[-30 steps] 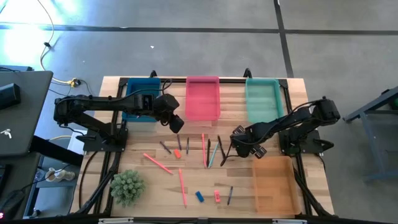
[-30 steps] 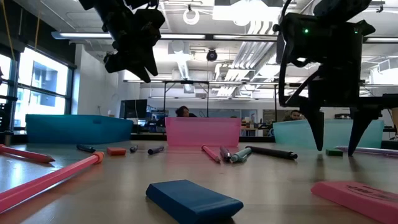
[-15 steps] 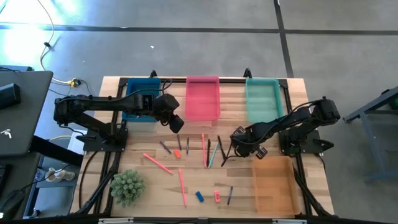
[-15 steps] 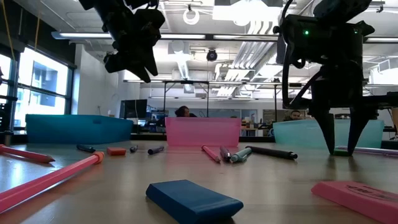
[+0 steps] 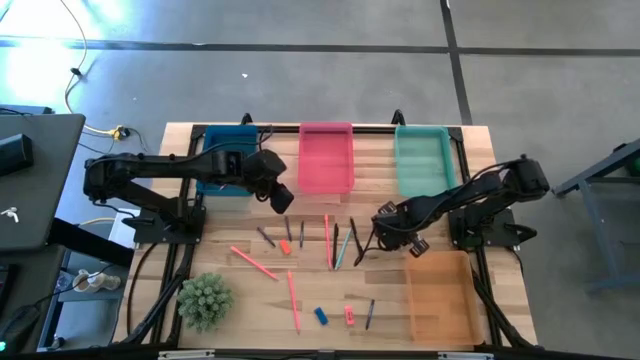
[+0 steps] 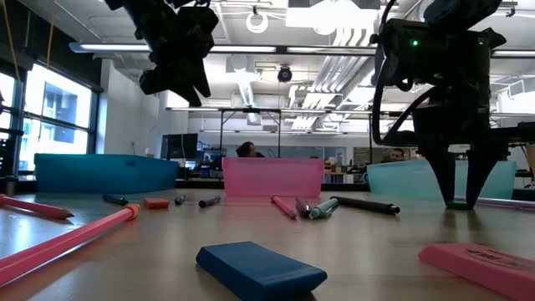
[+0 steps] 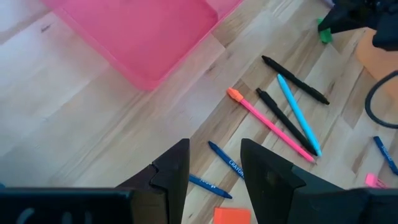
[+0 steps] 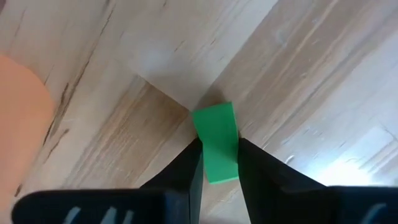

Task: Sort crayons/erasers/pens/pencils in bins
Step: Put the green eraser into the green bin

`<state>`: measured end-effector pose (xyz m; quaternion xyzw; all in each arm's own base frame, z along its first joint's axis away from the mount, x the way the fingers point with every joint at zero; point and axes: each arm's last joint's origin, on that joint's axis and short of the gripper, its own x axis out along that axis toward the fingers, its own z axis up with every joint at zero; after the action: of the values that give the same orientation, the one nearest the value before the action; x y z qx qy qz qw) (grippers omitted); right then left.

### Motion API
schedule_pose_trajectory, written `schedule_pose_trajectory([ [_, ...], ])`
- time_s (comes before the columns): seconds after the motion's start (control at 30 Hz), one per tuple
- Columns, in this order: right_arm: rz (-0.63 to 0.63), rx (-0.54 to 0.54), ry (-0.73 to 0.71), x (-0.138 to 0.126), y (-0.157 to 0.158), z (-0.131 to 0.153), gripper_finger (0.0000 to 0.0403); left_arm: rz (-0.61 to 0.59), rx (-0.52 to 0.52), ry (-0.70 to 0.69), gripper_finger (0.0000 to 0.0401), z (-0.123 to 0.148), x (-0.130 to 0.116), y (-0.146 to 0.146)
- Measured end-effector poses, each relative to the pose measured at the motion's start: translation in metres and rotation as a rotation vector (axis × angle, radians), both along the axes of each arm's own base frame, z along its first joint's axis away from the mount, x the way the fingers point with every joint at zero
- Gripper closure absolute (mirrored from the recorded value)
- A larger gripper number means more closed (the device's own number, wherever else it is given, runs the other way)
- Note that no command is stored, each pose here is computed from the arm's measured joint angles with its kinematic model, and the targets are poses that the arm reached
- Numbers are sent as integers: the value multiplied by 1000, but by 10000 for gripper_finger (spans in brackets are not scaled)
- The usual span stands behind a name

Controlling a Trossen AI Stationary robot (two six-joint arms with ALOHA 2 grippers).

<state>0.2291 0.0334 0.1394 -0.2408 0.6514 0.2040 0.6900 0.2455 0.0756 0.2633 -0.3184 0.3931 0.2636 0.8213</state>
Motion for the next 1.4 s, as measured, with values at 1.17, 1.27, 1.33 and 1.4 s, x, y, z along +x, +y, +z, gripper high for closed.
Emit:
schedule_pose_trajectory([
  [1.17,-1207,-348,-782,-51,-77,106,327,24,190,-188,270,45,-39,22],
  [1.27,-1314,-372,-791,-57,-92,108,327,24,199,-209,270,47,-38,23],
  [1.33,-1387,-388,-791,-61,-102,108,327,19,206,-213,270,47,-38,23],
  [1.4,-1465,-390,-791,-65,-112,108,327,0,222,-206,270,47,-38,23],
])
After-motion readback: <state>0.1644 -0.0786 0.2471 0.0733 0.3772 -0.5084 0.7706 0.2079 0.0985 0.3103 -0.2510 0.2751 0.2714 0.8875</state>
